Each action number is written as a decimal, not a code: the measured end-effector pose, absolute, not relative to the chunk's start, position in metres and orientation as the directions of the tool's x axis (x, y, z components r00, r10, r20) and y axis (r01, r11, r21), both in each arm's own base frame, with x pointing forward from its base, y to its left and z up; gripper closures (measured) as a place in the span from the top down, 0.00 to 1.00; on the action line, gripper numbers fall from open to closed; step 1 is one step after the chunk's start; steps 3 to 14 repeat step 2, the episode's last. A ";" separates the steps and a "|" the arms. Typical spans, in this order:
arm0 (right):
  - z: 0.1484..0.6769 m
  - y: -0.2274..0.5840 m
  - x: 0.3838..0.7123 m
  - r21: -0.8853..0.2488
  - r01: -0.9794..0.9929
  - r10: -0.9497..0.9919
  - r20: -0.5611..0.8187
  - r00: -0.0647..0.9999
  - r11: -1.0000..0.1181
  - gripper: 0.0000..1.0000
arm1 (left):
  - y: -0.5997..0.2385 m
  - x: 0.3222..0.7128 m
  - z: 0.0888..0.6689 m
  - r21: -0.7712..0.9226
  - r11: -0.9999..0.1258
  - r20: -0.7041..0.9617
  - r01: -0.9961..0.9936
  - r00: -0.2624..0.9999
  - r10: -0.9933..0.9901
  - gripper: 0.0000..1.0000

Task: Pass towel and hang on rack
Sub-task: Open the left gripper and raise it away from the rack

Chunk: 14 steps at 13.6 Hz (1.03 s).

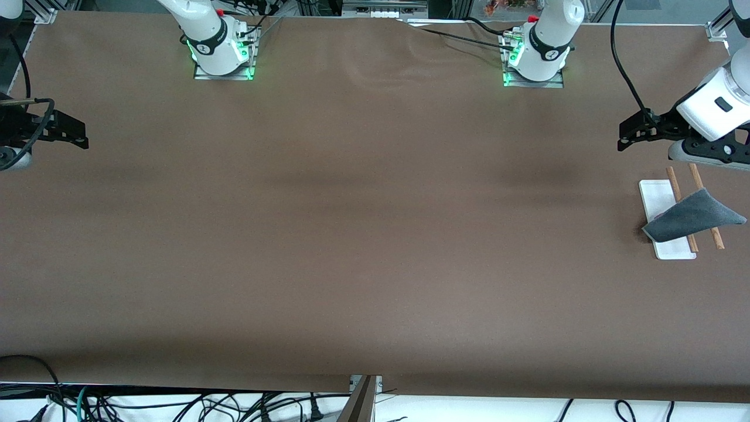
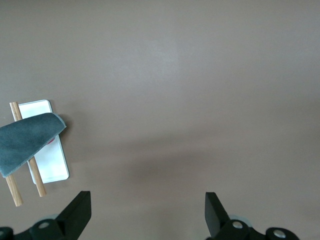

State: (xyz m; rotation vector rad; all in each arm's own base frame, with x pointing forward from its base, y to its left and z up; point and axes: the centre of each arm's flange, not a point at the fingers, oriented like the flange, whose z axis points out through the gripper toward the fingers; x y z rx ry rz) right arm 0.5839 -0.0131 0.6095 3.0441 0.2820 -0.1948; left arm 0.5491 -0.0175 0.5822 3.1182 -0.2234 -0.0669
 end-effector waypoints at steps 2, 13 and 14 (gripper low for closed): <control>0.609 -0.013 0.584 0.064 0.188 0.178 -0.133 0.975 -0.980 1.00 | -0.017 0.550 0.580 0.017 -0.991 -0.037 -0.132 0.990 -0.133 1.00; 0.609 -0.013 0.584 0.064 0.188 0.178 -0.133 0.975 -0.980 1.00 | -0.017 0.550 0.580 0.017 -0.991 -0.037 -0.132 0.990 -0.133 1.00; 0.609 -0.013 0.584 0.064 0.188 0.178 -0.133 0.975 -0.980 1.00 | -0.017 0.550 0.580 0.017 -0.991 -0.037 -0.132 0.990 -0.133 1.00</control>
